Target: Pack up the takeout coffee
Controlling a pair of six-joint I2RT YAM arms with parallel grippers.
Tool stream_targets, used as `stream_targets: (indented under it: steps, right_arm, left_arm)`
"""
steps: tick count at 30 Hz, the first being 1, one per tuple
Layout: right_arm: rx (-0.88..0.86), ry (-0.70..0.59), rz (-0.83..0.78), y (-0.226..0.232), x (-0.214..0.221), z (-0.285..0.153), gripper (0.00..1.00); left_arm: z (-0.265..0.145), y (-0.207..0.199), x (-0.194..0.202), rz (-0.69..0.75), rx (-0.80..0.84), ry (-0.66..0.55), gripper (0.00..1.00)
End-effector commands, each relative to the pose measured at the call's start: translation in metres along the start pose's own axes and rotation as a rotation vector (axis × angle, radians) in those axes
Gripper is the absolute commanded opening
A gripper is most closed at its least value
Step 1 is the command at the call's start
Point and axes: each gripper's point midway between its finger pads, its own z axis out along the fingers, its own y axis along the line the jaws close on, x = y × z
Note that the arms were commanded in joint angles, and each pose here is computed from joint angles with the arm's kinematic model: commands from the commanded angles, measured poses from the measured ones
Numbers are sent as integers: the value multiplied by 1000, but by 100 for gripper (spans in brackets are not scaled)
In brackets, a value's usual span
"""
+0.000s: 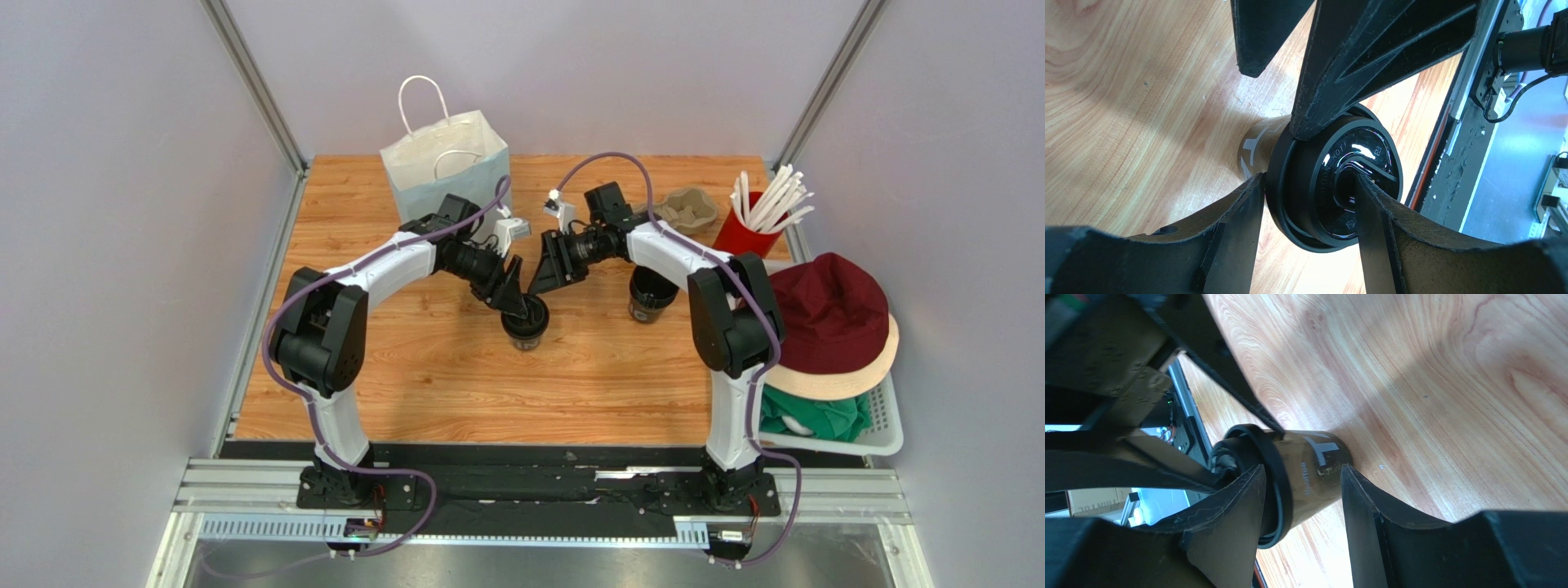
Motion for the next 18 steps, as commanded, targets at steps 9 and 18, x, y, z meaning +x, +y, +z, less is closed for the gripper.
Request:
stream_targets:
  steps: [9,18]
  right_arm:
    - [-8,10,-71,11,-7,6,51]
    - [171,58,-170,-8,10,8,51]
  left_arm:
    - [5,41,47,-12,-160,137,61]
    - [4,46,50,-11,-182,152,61]
